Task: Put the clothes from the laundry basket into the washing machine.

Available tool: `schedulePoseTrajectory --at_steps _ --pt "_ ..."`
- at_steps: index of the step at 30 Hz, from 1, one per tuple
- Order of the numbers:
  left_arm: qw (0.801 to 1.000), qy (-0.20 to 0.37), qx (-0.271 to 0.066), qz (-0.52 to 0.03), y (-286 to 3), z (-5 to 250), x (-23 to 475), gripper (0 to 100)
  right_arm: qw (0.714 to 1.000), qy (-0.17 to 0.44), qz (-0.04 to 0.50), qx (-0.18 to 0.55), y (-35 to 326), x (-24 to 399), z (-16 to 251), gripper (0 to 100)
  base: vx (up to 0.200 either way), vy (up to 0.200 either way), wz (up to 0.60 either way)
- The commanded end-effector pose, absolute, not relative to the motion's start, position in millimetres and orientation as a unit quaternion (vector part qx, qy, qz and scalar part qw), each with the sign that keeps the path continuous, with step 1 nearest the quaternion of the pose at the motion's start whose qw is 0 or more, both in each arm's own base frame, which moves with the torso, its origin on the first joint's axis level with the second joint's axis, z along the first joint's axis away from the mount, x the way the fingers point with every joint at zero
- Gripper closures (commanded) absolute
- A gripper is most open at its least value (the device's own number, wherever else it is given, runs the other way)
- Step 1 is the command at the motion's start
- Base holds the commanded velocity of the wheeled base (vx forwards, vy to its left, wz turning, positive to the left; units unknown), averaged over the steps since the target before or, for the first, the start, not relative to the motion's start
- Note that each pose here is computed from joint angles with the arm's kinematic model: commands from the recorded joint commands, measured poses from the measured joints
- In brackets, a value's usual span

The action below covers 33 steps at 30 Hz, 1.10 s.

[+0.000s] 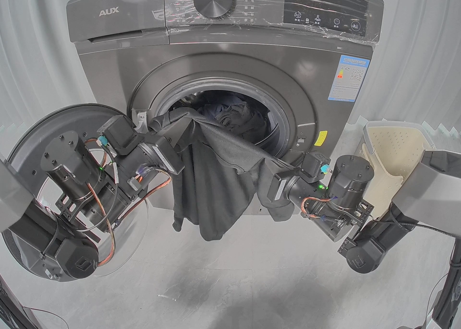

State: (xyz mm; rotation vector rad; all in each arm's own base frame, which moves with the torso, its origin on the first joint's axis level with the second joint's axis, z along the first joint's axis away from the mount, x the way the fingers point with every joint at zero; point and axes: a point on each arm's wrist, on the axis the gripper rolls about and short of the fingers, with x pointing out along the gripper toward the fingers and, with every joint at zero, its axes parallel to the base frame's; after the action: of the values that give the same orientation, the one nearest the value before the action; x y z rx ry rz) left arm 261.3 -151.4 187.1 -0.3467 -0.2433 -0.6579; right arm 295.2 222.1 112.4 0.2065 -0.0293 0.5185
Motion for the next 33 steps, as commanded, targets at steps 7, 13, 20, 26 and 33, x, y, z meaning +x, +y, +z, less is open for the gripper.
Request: schedulePoseTrajectory --at_steps 7,13,20,26,33 --pt "0.922 -0.094 -0.152 -0.344 -159.9 176.6 243.1 100 0.967 -0.025 0.235 0.099 233.0 340.6 85.7 100 0.0 0.0 0.0" --pt "0.919 -0.089 -0.146 -0.355 -165.6 174.4 237.2 100 0.967 -0.016 0.235 0.097 237.1 346.6 72.8 0 0.0 0.0 0.0" --pt "0.918 -0.099 -0.147 -0.354 -167.0 178.3 239.4 100 0.965 0.029 0.25 0.079 245.7 331.1 46.7 0 0.0 0.0 0.0" --pt "0.918 -0.117 -0.153 -0.346 -167.4 186.6 245.4 100 0.963 0.071 0.252 0.062 242.9 316.4 26.1 0 0.0 0.0 0.0" --pt "0.921 -0.119 -0.152 -0.339 -165.1 186.6 249.3 100 0.954 0.113 0.273 0.044 238.8 279.1 21.6 0 0.0 0.0 0.0"
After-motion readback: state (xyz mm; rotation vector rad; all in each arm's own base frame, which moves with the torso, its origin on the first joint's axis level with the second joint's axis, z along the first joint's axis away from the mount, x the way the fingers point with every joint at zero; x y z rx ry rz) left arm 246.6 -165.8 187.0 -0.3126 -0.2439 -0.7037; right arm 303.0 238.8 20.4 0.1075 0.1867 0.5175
